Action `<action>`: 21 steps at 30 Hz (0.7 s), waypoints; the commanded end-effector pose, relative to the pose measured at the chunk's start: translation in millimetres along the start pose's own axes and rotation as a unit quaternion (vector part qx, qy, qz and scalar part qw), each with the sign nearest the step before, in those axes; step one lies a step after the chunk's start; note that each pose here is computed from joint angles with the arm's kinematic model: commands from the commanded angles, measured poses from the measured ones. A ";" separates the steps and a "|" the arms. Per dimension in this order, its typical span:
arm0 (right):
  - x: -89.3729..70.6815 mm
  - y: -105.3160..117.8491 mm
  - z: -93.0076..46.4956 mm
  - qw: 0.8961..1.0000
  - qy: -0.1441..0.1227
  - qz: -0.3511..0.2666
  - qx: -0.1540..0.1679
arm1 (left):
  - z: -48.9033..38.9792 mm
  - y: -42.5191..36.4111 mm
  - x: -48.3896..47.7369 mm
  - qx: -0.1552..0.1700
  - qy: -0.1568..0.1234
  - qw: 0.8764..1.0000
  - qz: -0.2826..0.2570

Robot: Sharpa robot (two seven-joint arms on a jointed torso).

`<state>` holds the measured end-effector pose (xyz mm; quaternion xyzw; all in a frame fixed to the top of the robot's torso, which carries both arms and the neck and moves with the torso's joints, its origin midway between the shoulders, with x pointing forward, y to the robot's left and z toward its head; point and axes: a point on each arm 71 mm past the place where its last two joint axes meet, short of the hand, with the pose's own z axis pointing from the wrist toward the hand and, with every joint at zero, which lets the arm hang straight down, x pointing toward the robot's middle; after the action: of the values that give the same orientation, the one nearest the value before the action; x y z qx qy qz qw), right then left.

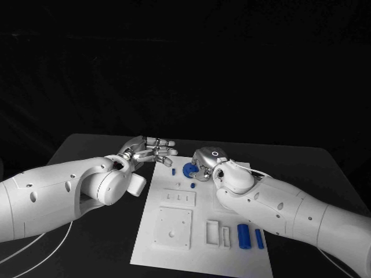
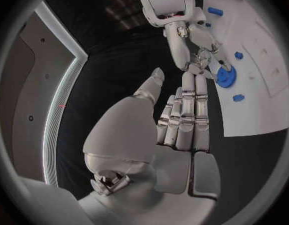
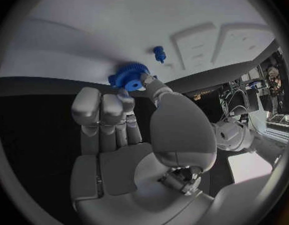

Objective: Assemble the parts on the task board

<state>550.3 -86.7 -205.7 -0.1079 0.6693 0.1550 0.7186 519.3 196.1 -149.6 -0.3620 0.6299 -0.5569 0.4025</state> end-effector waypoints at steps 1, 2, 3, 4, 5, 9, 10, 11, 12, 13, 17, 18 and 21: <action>0.4 1.3 0.5 1.000 0.000 -0.001 -0.002 | 0.9 -2.1 2.5 0.004 0.009 1.000 0.000; 0.5 1.3 0.6 1.000 0.000 0.000 -0.002 | 0.9 -2.1 2.5 0.004 0.009 1.000 0.000; 0.6 1.2 0.8 1.000 0.001 0.002 -0.001 | 1.0 -2.1 2.6 0.004 0.009 1.000 0.000; 0.7 1.2 0.9 1.000 0.001 0.003 -0.001 | 1.0 -2.1 2.6 0.004 0.009 1.000 0.000; 0.8 1.1 1.0 1.000 0.002 0.005 -0.001 | 1.1 -2.1 2.7 0.004 0.009 1.000 0.000; 1.3 0.5 1.5 1.000 0.007 0.012 0.001 | 1.4 -2.1 2.8 0.003 0.009 1.000 0.000; 1.5 0.3 1.6 1.000 0.008 0.014 0.001 | 1.5 -2.0 2.8 0.003 0.009 1.000 0.000; 1.6 0.3 1.6 1.000 0.009 0.014 0.001 | 1.6 -2.0 2.8 0.003 0.009 1.000 0.000; 1.9 0.0 1.7 1.000 0.011 0.016 0.001 | 1.7 -2.0 2.8 0.003 0.009 1.000 0.000; 2.1 -0.2 1.7 1.000 0.012 0.017 0.001 | 1.8 -2.0 2.8 0.003 0.009 1.000 0.000; 2.5 -1.4 1.6 1.000 0.016 0.019 0.001 | 2.1 -1.9 2.8 0.003 0.009 1.000 0.000; 2.6 -1.8 1.5 1.000 0.016 0.020 0.001 | 2.1 -1.9 2.8 0.003 0.009 1.000 0.000; 2.8 -3.3 1.2 1.000 0.018 0.020 0.002 | 2.1 -1.8 2.7 0.003 0.009 1.000 0.000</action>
<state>552.9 -89.2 -207.4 -0.0927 0.6786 0.1618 0.7104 520.4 195.2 -149.9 -0.3619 0.6308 -0.5562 0.4022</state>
